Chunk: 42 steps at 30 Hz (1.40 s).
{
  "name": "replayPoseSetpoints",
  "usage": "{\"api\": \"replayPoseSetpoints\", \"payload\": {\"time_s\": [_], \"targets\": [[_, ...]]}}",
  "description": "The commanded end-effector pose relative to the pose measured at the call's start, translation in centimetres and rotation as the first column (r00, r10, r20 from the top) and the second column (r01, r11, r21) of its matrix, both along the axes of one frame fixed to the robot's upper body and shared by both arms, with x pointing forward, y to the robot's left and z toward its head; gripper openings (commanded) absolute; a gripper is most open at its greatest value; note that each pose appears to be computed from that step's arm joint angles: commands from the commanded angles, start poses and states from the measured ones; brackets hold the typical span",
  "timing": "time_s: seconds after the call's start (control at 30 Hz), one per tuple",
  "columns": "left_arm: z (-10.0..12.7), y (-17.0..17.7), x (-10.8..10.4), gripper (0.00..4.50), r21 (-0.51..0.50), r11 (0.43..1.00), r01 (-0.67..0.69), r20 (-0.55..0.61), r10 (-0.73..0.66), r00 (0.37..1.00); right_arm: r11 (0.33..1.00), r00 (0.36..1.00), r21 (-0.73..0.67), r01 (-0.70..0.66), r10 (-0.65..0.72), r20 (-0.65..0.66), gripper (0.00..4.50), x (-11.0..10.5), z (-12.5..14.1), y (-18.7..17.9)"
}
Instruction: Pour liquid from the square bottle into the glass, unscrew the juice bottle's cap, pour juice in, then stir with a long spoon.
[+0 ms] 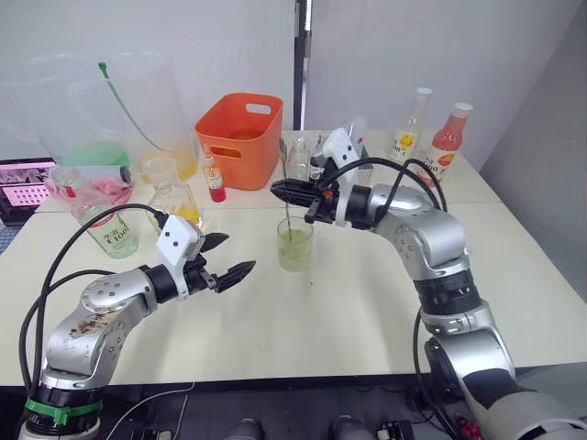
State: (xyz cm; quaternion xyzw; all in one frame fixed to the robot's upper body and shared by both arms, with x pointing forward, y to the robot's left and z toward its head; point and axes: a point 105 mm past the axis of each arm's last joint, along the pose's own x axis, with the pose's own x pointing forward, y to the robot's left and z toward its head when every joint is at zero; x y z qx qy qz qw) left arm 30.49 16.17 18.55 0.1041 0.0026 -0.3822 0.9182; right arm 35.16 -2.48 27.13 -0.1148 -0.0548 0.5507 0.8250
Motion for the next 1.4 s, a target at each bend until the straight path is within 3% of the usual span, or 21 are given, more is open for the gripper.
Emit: {"api": "replayPoseSetpoints", "payload": {"time_s": [0.03,0.4,0.77,0.97,1.13,1.4], "targets": [[0.8,-0.2,0.0,4.48,-0.001,1.000,0.011,0.042,-0.011,0.999,0.998,1.000,-0.065,-0.001,0.000,-0.017,0.00,-0.2,-0.8,-0.6],[1.0,-0.2,0.1,4.48,0.002,1.000,0.015,0.044,-0.015,0.999,0.992,0.991,-0.040,0.118,-0.115,0.073,0.00,1.9,0.4,-1.6],[1.0,-0.3,0.1,4.48,0.004,1.000,0.014,0.045,-0.014,0.999,0.997,0.996,0.080,0.020,-0.027,0.086,0.00,0.8,1.5,1.5],[1.0,-0.4,0.2,4.48,0.005,1.000,0.018,0.046,-0.018,0.999,0.998,0.997,-0.014,-0.054,0.055,0.046,0.00,-0.6,0.3,1.1],[1.0,-0.5,0.2,4.48,0.004,1.000,0.021,0.048,-0.021,0.999,0.992,0.992,-0.120,0.049,-0.034,0.122,0.00,0.8,0.2,-1.3],[1.0,-0.1,0.0,4.48,0.008,1.000,0.017,0.053,-0.017,0.998,0.998,0.983,-0.009,0.070,-0.067,0.169,0.00,1.7,1.8,-0.2]]}}
